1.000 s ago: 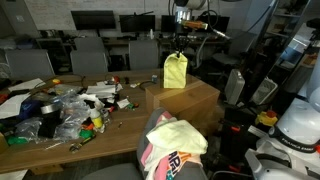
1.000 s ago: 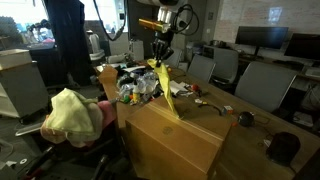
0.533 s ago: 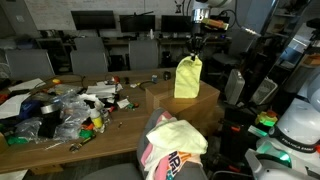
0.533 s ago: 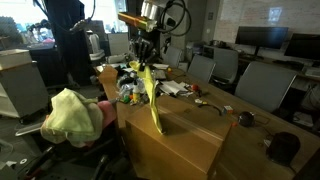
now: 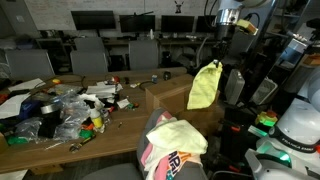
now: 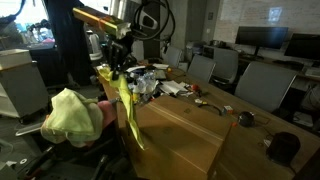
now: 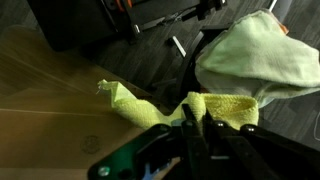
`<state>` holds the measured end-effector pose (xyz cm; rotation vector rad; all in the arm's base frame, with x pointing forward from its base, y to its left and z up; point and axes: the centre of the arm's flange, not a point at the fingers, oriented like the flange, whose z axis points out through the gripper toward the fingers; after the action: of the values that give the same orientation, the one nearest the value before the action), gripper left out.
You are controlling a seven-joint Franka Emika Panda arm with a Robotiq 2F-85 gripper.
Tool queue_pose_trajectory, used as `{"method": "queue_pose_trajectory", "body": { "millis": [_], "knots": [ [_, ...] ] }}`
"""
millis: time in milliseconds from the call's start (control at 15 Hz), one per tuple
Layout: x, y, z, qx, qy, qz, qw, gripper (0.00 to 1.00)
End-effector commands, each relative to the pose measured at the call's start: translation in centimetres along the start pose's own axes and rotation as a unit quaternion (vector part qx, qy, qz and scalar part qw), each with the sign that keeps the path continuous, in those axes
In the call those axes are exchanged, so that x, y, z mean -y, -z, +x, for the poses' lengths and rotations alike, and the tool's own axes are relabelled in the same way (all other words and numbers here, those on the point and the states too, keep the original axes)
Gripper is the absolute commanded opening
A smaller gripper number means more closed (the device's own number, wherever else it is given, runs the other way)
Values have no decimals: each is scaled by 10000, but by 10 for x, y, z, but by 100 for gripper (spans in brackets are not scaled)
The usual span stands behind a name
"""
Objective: Remove all the clothes from the top of the box and hang them on the chair
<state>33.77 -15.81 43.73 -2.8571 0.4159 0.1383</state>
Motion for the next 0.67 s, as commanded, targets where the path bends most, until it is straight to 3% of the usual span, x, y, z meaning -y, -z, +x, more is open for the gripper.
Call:
{"method": "queue_pose_trajectory", "body": {
  "millis": [0,267,600],
  "knots": [
    [29,16,-42,-265,877,92,9957,2],
    [87,45,-29,-582,1430,-286,9876,2],
    [151,56,-33,-569,2366,-666,9676,2]
  ]
}}
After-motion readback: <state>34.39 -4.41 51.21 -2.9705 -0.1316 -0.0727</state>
